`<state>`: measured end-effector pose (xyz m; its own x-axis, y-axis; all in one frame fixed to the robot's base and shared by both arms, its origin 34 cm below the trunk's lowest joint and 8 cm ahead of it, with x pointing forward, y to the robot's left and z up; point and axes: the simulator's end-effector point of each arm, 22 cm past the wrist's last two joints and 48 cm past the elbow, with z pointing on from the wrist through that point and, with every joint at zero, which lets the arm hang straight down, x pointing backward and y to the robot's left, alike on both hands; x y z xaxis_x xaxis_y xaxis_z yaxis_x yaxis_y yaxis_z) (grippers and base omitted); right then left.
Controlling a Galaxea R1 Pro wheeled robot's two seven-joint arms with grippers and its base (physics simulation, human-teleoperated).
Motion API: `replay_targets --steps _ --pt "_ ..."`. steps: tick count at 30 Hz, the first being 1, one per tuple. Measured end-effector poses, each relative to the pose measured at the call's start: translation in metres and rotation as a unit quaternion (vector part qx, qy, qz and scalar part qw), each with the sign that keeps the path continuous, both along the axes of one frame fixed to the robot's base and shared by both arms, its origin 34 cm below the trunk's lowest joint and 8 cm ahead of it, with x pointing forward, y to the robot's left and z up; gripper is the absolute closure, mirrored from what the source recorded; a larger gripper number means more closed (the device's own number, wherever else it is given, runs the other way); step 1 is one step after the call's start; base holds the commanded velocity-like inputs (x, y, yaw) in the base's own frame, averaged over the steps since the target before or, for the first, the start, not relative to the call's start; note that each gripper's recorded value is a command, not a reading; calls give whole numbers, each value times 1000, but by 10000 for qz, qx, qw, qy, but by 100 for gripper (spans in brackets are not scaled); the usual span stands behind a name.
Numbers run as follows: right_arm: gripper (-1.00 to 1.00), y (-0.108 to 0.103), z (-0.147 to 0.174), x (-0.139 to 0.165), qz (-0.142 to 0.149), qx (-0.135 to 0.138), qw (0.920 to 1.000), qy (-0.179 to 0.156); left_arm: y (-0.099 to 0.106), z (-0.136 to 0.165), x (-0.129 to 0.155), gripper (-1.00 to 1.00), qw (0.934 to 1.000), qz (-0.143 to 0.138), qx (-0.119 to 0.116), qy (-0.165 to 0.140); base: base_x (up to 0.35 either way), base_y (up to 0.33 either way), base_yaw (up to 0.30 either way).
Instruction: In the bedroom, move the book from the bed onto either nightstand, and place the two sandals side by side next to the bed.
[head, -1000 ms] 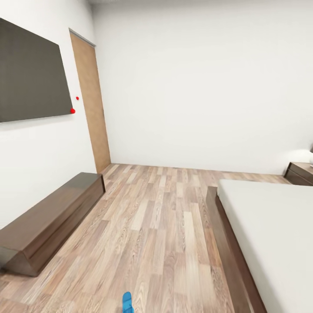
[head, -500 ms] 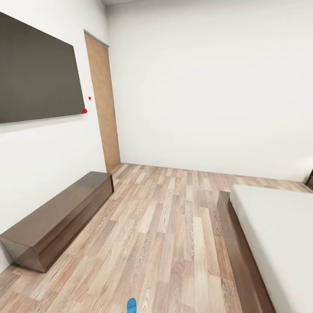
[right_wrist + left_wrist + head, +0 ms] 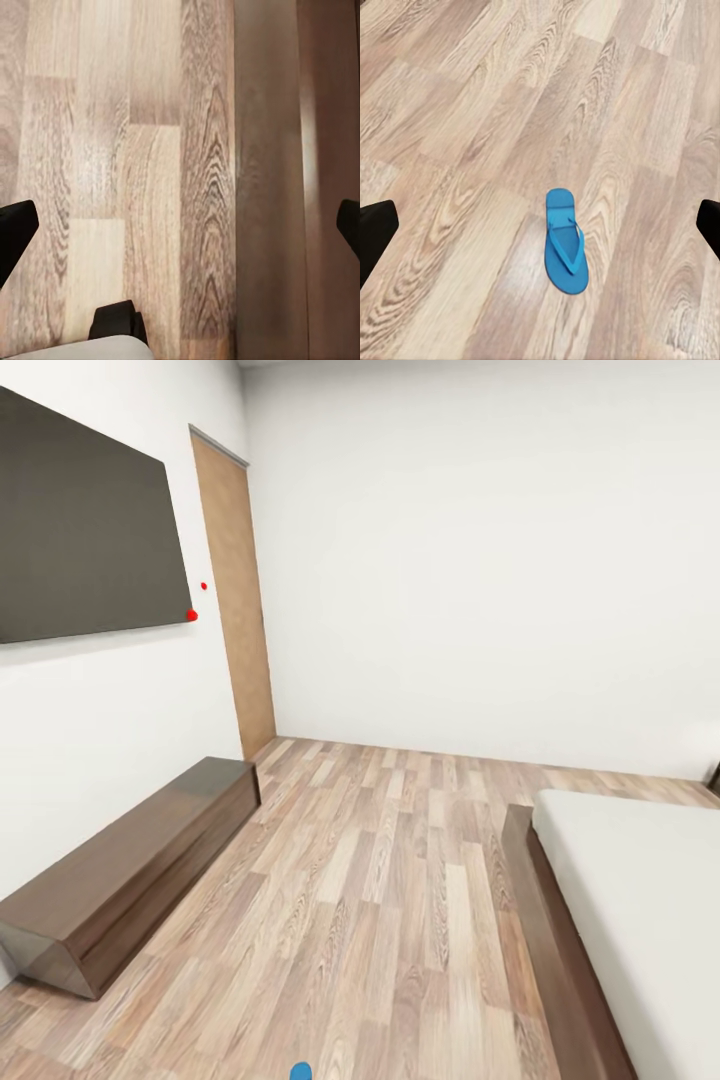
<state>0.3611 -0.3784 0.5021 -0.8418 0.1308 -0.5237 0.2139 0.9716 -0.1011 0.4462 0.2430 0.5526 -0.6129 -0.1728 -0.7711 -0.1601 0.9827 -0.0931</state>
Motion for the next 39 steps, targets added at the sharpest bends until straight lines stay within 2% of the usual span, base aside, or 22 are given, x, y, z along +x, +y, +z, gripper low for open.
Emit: replay_targets --steps 7,16,33,39 --pt "-100 0 0 0 -4 -1 10000 -2 0 0 0 -100 10000 -4 2 -1 127 -156 0" --pt "-100 0 0 0 0 -2 10000 1 0 0 0 -100 10000 -7 1 0 15 -19 19" --pt "-100 0 0 0 0 1 10000 1 0 0 0 -100 10000 -7 2 0 0 0 272" --pt "-100 0 0 1 26 5 10000 -3 0 0 0 -100 10000 -3 5 0 0 0 75"
